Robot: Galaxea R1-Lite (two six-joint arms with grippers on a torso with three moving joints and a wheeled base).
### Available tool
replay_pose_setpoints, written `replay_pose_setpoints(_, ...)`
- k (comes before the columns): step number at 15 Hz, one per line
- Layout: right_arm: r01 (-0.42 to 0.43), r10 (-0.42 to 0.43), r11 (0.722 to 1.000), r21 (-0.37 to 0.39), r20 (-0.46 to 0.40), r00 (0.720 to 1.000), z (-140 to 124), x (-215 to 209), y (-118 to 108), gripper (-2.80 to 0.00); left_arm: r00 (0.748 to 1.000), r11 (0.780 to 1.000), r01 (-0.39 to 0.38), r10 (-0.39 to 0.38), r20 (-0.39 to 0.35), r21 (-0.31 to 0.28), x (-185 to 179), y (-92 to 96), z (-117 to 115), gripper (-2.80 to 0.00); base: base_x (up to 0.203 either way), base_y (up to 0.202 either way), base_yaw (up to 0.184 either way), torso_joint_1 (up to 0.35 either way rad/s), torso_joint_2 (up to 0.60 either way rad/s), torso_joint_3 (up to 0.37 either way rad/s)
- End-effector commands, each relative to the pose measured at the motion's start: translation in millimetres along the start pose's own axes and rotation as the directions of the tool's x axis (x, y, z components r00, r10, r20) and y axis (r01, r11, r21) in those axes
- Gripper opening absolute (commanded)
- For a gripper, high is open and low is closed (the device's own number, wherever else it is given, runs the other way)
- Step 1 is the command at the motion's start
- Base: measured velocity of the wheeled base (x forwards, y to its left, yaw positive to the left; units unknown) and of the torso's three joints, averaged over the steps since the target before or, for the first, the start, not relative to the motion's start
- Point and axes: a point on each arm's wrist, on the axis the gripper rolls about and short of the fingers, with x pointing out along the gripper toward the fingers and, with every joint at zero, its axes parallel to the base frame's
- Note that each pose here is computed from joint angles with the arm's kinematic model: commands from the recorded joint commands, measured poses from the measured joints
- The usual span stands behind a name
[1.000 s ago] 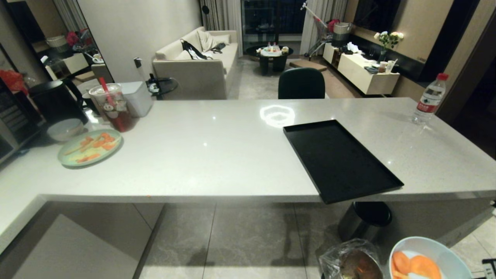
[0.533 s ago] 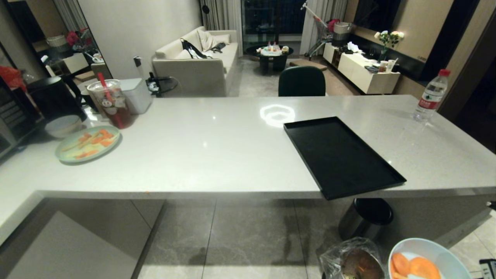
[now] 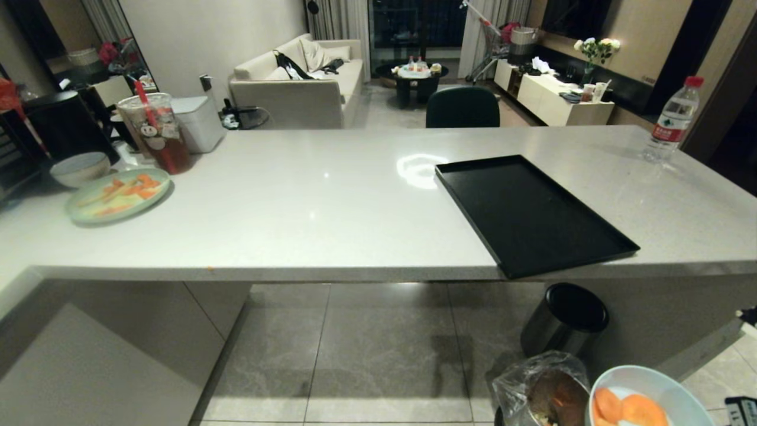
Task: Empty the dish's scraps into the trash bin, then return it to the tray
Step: Move the bowl over the trash can
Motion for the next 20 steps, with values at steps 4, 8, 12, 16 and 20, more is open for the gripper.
replay_pose_setpoints(4, 0.01, -0.01, 1.0, 0.002, -0.016, 1.0, -2, 5, -1, -2.8, 1.0, 1.0, 0.0, 0.0, 0.0, -0.001, 0, 0.0, 0, -2.8, 0.0, 0.0, 0.0, -0.148, 0.53, 0.367)
replay_pose_setpoints(8, 0.013, -0.013, 1.0, 0.003, -0.022, 1.0, 2, 11, 2, -2.8, 1.0, 1.0, 0.0, 0.0, 0.001, -0.001, 0, 0.0, 0, -2.8, 0.0, 0.0, 0.0, -0.125, 0.49, 0.372)
replay_pose_setpoints(12, 0.016, -0.016, 1.0, 0.002, -0.024, 1.0, 4, 15, 3, -2.8, 1.0, 1.0, 0.0, 0.0, 0.0, 0.0, 0, 0.0, 0, -2.8, 0.0, 0.0, 0.0, -0.082, 0.47, 0.385)
replay_pose_setpoints(16, 0.02, -0.02, 1.0, 0.002, -0.033, 0.999, 3, 16, 3, -2.8, 1.0, 1.0, 0.0, 0.0, 0.0, 0.0, 0, 0.0, 0, -2.8, 0.0, 0.0, 0.0, -0.035, 0.44, 0.413)
replay_pose_setpoints(20, 0.023, -0.023, 1.0, 0.002, -0.038, 0.999, 1, 17, 2, -2.8, 1.0, 1.0, 0.0, 0.0, 0.001, 0.0, 0, 0.0, 0, -2.8, 0.0, 0.0, 0.0, 0.003, 0.3, 0.317)
